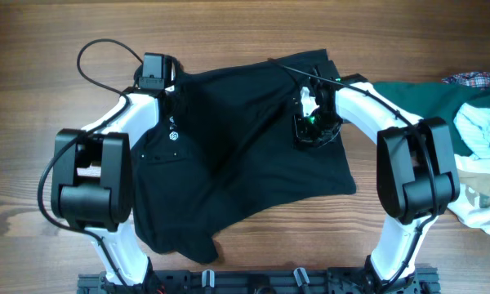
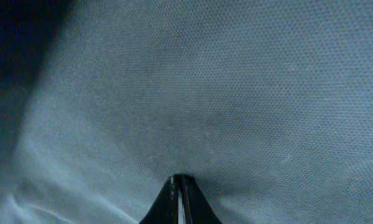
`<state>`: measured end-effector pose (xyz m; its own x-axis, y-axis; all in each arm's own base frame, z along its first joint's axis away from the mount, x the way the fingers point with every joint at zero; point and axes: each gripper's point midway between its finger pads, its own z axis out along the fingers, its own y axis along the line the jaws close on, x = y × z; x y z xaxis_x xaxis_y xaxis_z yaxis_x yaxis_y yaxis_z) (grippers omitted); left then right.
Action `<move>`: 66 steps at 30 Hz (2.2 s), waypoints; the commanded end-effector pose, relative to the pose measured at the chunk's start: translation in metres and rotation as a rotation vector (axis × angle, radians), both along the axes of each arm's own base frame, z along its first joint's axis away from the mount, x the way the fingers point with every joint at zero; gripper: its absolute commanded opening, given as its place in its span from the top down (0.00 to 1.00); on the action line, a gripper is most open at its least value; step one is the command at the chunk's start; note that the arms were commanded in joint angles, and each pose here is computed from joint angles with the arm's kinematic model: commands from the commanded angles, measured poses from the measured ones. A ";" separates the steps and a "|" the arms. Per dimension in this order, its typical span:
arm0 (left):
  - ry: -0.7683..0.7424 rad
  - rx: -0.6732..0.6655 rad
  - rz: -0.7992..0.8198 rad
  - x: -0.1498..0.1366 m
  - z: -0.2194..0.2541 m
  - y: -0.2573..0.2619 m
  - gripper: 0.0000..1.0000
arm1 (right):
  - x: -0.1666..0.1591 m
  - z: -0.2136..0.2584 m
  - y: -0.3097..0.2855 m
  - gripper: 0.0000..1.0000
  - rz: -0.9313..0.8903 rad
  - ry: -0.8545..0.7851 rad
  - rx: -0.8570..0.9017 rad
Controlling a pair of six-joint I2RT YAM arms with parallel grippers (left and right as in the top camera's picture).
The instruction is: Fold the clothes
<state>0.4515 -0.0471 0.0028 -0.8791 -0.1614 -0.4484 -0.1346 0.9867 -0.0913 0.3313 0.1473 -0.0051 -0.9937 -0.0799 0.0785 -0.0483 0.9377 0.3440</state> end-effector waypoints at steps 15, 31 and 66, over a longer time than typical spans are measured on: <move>-0.180 0.097 0.073 0.073 0.003 0.087 0.96 | -0.024 -0.032 -0.031 0.95 -0.082 0.042 -0.169; 0.237 -0.100 0.138 -0.004 0.059 0.032 0.78 | 0.131 0.101 0.023 0.96 -0.063 -0.658 0.116; 0.241 -0.134 0.075 -0.006 0.060 0.002 0.66 | 0.253 0.065 -0.057 0.45 -0.144 -0.765 0.093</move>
<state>0.4369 -0.0365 0.0524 -0.9476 -0.2746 -0.1630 -0.2532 0.9572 -0.1405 0.5775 0.0626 0.0215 -0.7859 0.1641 -0.5962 -0.0216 0.9563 0.2917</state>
